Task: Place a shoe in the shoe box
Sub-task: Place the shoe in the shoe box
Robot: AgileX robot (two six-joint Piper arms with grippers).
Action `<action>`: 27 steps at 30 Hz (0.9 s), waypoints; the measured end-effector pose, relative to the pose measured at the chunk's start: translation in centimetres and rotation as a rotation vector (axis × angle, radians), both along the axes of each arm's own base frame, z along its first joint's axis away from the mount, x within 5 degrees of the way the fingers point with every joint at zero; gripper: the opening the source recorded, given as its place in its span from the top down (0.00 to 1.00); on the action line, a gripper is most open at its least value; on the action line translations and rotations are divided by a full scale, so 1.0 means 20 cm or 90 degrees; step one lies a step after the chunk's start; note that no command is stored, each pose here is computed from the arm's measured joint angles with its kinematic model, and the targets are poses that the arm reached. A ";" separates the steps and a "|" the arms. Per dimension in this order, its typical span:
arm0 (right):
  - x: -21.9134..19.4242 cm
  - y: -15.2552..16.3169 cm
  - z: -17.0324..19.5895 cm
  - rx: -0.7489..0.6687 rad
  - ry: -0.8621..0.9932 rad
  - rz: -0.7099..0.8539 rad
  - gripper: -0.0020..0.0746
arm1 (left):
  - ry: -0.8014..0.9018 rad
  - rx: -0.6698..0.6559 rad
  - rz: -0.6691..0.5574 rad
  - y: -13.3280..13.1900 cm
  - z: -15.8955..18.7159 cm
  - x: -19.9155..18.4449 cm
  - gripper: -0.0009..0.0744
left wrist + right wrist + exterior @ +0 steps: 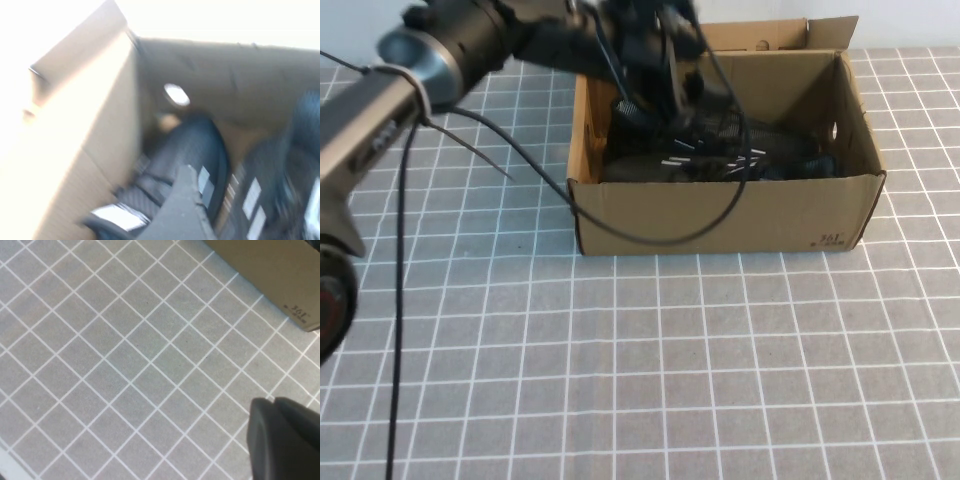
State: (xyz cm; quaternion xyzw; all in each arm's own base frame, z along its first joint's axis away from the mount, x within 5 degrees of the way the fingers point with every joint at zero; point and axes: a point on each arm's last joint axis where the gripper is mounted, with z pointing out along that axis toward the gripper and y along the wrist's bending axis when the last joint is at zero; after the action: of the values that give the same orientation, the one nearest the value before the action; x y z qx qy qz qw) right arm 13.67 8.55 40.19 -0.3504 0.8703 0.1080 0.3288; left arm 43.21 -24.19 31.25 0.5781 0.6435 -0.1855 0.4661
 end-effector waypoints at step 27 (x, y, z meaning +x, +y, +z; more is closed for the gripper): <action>-0.01 0.00 -0.07 0.047 0.011 -0.041 0.99 | 0.100 -0.047 0.134 0.16 0.49 -0.29 0.99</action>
State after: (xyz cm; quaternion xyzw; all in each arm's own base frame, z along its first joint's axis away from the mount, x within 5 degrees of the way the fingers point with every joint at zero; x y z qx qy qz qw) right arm 13.53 8.60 38.83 -0.3087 0.8795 0.1322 0.3372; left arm 37.41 -20.90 41.07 0.4739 0.7277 -0.2036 0.4521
